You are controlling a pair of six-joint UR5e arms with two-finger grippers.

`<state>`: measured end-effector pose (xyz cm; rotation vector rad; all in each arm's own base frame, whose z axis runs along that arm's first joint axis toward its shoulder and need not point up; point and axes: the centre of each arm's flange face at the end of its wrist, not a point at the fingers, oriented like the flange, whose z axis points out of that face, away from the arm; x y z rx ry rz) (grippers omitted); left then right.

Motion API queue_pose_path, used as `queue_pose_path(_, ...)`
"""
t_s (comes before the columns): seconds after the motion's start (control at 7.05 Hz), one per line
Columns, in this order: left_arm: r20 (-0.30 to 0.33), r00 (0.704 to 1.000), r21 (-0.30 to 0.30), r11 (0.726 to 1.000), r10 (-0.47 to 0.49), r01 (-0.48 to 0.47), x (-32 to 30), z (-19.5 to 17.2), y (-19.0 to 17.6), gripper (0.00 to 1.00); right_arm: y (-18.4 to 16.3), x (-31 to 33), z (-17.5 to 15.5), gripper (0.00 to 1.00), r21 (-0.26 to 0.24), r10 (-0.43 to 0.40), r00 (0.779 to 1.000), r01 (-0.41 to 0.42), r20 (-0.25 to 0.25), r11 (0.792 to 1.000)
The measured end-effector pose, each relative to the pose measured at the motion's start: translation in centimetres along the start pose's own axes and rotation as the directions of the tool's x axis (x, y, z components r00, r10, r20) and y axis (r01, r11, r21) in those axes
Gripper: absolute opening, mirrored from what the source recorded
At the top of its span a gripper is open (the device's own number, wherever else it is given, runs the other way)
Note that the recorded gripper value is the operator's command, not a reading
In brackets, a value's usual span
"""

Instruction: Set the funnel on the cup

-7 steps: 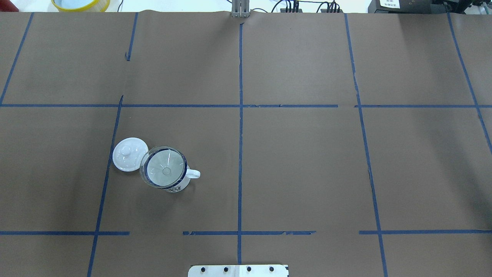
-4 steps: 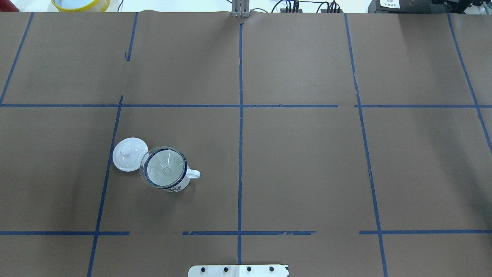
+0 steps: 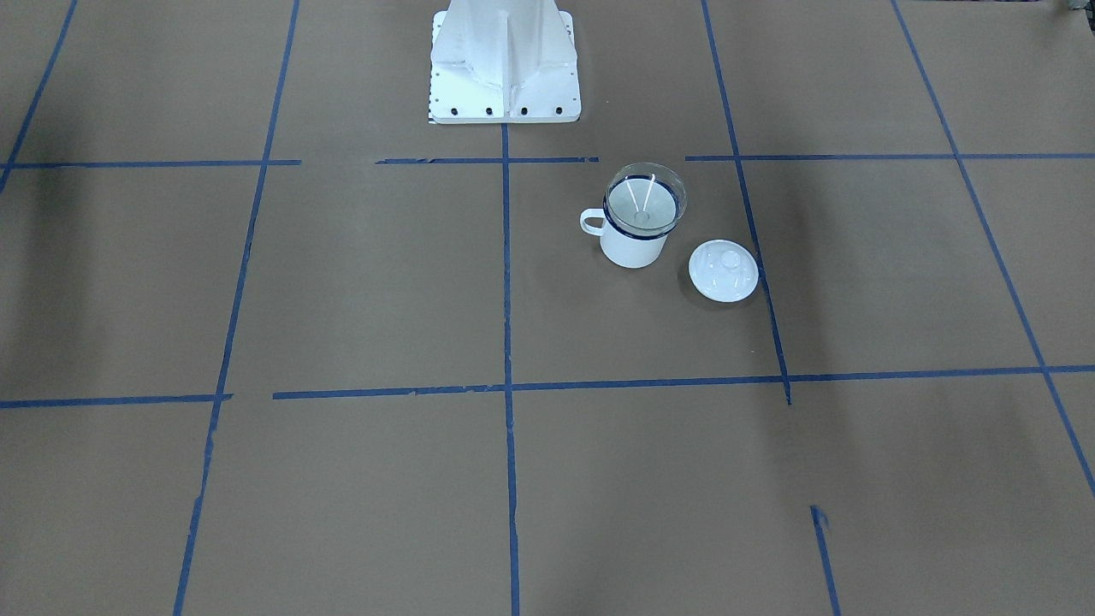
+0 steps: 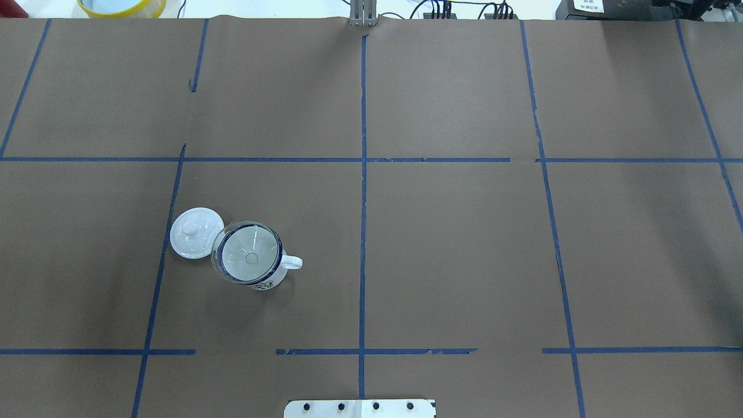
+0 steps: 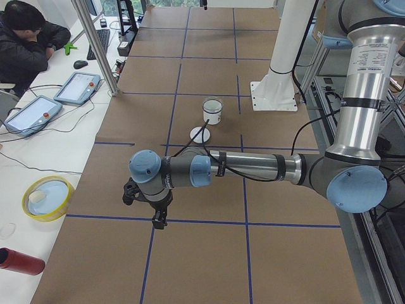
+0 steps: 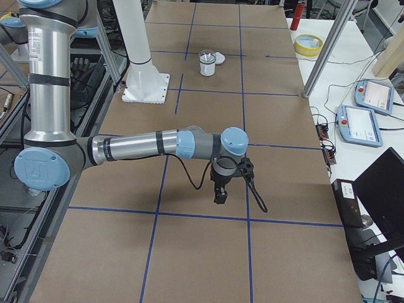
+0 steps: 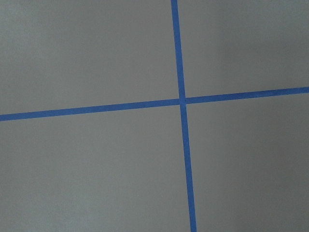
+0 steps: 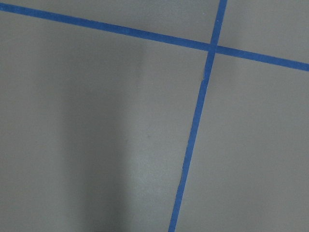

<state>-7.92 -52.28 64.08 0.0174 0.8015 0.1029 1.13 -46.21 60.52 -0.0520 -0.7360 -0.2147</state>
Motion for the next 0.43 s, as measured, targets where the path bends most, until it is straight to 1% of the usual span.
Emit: queue_pose_path(0.43,0.001,1.000,0.004,1.000,0.002,-0.002,0.19,-0.22,-0.09,1.00,0.00,-0.01,-0.01,1.00,0.000,0.000,1.000,0.000,0.000,1.000)
